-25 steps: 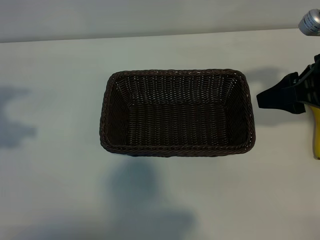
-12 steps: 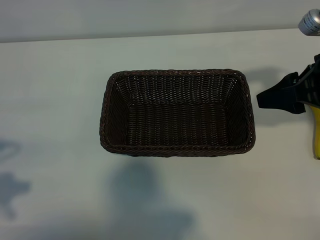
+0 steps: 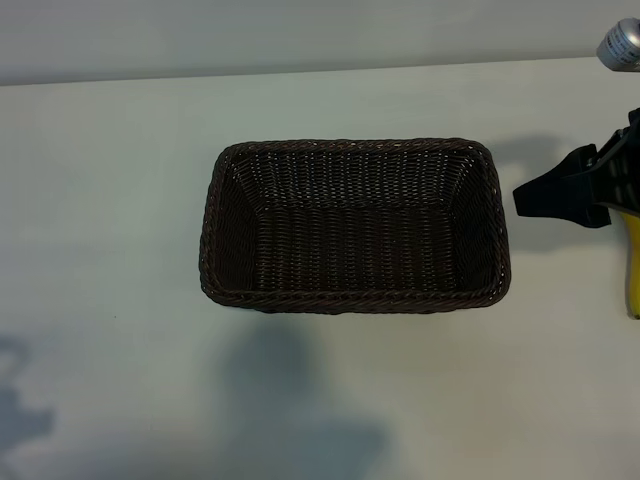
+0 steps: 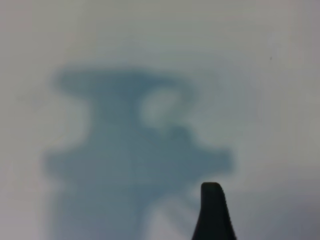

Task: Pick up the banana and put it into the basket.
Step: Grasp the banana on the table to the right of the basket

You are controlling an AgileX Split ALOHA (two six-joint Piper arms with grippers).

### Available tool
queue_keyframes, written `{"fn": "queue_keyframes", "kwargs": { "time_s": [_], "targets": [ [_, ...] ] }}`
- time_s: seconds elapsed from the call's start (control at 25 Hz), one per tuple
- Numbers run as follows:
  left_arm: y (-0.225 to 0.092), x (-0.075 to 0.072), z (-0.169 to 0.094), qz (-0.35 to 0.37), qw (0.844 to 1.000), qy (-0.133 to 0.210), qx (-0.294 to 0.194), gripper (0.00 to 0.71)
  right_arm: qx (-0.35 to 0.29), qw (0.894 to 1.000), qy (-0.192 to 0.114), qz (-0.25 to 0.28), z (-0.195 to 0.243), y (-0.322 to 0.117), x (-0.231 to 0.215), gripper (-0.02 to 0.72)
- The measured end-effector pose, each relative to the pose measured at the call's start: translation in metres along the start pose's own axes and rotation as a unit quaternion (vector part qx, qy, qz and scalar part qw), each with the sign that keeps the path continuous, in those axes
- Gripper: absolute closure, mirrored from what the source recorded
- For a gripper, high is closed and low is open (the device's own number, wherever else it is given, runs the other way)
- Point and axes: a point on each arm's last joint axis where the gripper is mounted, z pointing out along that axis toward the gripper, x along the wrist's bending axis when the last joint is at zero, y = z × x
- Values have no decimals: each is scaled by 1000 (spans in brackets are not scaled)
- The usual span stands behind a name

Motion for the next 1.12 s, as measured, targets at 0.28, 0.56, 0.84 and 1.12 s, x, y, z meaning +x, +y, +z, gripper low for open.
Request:
{"fn": "queue_keyframes", "kwargs": {
  "time_s": [0.28,0.56,0.84,1.12],
  "targets": [
    [-10,1,-12,-4,998,-1,-57,171,0,1000,0,0,0,0,0,119],
    [-30,3,-30,-10,989,-1,-147,171,0,1000,0,0,0,0,0,119],
    [-31,3,-29,-9,989,0,-147,171,0,1000,0,0,0,0,0,119],
    [-31,3,-29,-9,989,0,-147,171,1,1000,-4,28,0,0,-1,119]
  ]
}}
